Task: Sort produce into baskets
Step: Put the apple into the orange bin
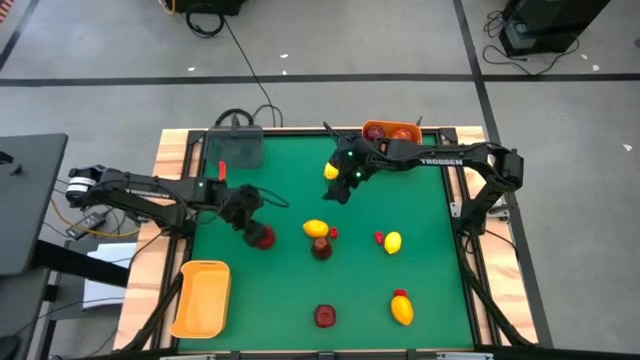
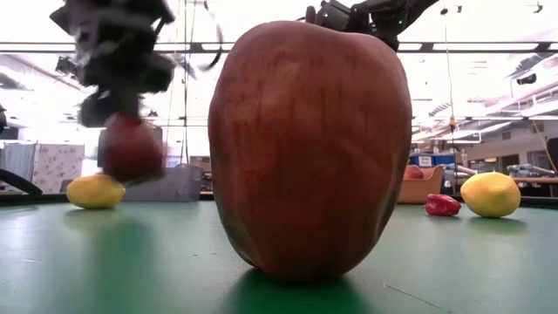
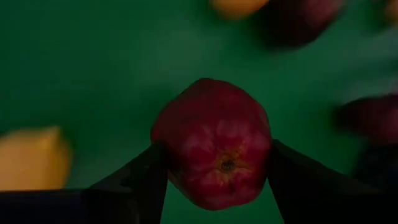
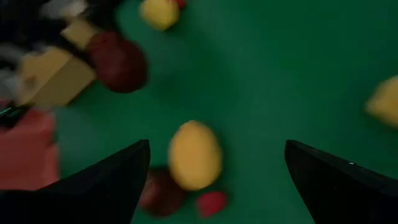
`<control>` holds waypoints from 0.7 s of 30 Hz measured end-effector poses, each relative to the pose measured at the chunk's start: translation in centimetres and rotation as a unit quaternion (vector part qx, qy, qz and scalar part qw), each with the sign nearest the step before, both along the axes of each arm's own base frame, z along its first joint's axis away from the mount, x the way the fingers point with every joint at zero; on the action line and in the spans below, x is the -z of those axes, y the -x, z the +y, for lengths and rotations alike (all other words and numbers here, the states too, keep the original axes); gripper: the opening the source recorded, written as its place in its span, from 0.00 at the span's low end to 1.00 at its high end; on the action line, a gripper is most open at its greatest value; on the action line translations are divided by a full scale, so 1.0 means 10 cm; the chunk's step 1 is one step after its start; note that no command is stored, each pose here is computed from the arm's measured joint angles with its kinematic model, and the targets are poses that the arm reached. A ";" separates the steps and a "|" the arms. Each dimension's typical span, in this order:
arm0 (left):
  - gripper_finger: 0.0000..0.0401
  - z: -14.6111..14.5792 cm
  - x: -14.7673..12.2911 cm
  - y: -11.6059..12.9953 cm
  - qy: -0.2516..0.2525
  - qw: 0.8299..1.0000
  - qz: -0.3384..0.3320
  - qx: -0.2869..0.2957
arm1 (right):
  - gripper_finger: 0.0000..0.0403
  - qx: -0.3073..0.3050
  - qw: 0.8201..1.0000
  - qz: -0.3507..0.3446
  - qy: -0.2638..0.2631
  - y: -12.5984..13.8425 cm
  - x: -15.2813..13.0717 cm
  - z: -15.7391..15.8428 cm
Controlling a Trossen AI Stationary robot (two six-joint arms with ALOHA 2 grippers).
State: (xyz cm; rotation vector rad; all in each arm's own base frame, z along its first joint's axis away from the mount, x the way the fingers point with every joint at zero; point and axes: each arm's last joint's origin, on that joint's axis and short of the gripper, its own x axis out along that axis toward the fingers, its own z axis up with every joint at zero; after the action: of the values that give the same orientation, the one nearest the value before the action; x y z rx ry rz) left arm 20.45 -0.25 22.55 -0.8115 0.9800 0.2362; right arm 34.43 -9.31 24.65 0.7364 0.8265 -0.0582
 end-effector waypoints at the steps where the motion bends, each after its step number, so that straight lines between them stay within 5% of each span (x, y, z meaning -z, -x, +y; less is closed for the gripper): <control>1: 0.59 0.00 -0.05 -0.04 -0.004 1.000 -0.027 0.004 | 0.95 -0.015 1.000 -0.003 -0.012 0.00 -0.01 0.04; 5: 0.60 0.05 -0.21 -0.20 -0.010 0.990 -0.142 -0.007 | 0.95 -0.072 0.997 -0.033 -0.020 0.04 -0.14 0.18; 11: 0.60 0.29 -0.36 -0.29 -0.002 0.969 -0.226 -0.100 | 0.93 -0.122 0.986 -0.109 0.020 0.23 -0.54 0.33; 15: 0.60 0.49 -0.43 -0.30 0.006 0.948 -0.263 -0.179 | 0.93 -0.078 0.983 -0.136 0.100 0.37 -0.78 0.39; 21: 0.61 0.70 -0.71 -0.33 -0.016 0.894 -0.409 -0.182 | 0.93 0.027 0.955 -0.237 0.178 0.42 -1.13 0.35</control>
State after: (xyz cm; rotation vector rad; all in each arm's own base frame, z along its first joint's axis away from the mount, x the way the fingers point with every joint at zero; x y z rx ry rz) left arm 23.71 6.71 29.68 -0.9433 0.0240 0.2004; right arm 30.21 -5.84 35.98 0.4044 0.3210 -0.0728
